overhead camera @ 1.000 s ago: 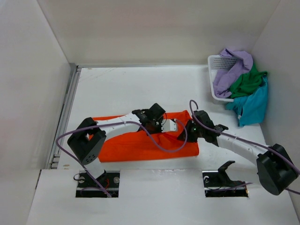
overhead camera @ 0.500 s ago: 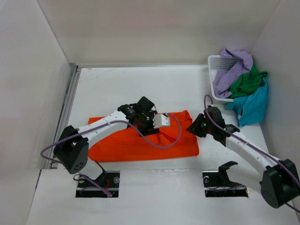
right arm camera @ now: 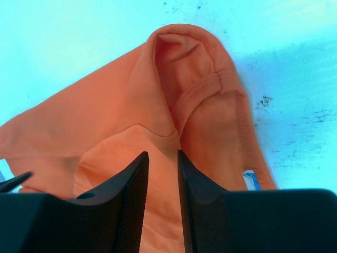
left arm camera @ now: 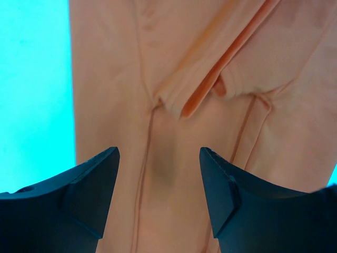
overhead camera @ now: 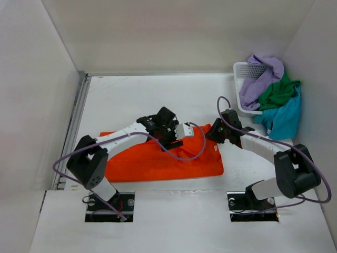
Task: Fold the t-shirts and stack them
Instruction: Fold the other side of the tshirt into a rectangle
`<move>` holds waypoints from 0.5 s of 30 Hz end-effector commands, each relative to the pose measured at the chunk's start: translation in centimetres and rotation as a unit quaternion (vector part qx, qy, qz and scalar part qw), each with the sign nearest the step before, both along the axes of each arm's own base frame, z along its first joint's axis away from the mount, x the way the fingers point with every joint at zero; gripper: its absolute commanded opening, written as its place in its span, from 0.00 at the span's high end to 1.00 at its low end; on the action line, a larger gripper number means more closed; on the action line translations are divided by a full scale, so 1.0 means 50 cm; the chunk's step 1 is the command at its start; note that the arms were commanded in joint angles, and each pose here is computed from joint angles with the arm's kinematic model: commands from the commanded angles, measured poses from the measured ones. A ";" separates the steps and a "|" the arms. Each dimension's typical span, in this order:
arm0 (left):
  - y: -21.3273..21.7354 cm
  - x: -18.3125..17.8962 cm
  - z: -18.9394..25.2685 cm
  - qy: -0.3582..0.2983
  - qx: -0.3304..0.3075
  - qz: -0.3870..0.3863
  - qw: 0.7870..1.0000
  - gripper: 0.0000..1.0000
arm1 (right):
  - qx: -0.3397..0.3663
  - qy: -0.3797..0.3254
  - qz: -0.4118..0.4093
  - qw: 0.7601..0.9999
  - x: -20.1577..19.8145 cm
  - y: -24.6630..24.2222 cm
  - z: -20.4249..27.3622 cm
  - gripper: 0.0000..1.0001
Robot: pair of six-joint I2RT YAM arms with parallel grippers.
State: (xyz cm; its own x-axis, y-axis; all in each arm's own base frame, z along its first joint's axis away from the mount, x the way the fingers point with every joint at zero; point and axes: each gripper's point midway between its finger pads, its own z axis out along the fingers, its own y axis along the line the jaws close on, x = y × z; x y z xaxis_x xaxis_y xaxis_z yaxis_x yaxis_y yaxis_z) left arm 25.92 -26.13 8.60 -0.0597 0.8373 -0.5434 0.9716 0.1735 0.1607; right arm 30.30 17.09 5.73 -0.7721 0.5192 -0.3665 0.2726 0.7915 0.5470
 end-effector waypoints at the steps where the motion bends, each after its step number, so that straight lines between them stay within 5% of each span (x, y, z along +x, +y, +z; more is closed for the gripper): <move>1: -0.050 0.004 0.001 0.012 -0.031 -0.017 0.999 0.39 | 0.008 -0.040 0.004 0.999 0.032 0.017 0.036 0.67; 11: -0.093 0.013 -0.030 0.019 -0.032 -0.025 0.999 0.41 | 0.000 0.006 0.014 1.000 0.024 0.028 -0.023 0.68; 15: -0.098 0.016 -0.046 0.018 -0.027 -0.026 0.999 0.52 | 0.001 0.009 0.015 1.000 0.022 0.030 -0.026 0.79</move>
State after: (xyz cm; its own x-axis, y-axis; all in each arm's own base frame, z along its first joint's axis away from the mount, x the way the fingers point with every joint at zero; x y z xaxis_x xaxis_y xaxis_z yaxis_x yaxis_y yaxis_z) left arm 25.65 -28.84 4.75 -0.0695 0.8481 -0.5253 0.9865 0.1367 0.0901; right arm 29.65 17.32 2.53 -0.8089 0.4993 -0.3104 0.3102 0.8110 0.4960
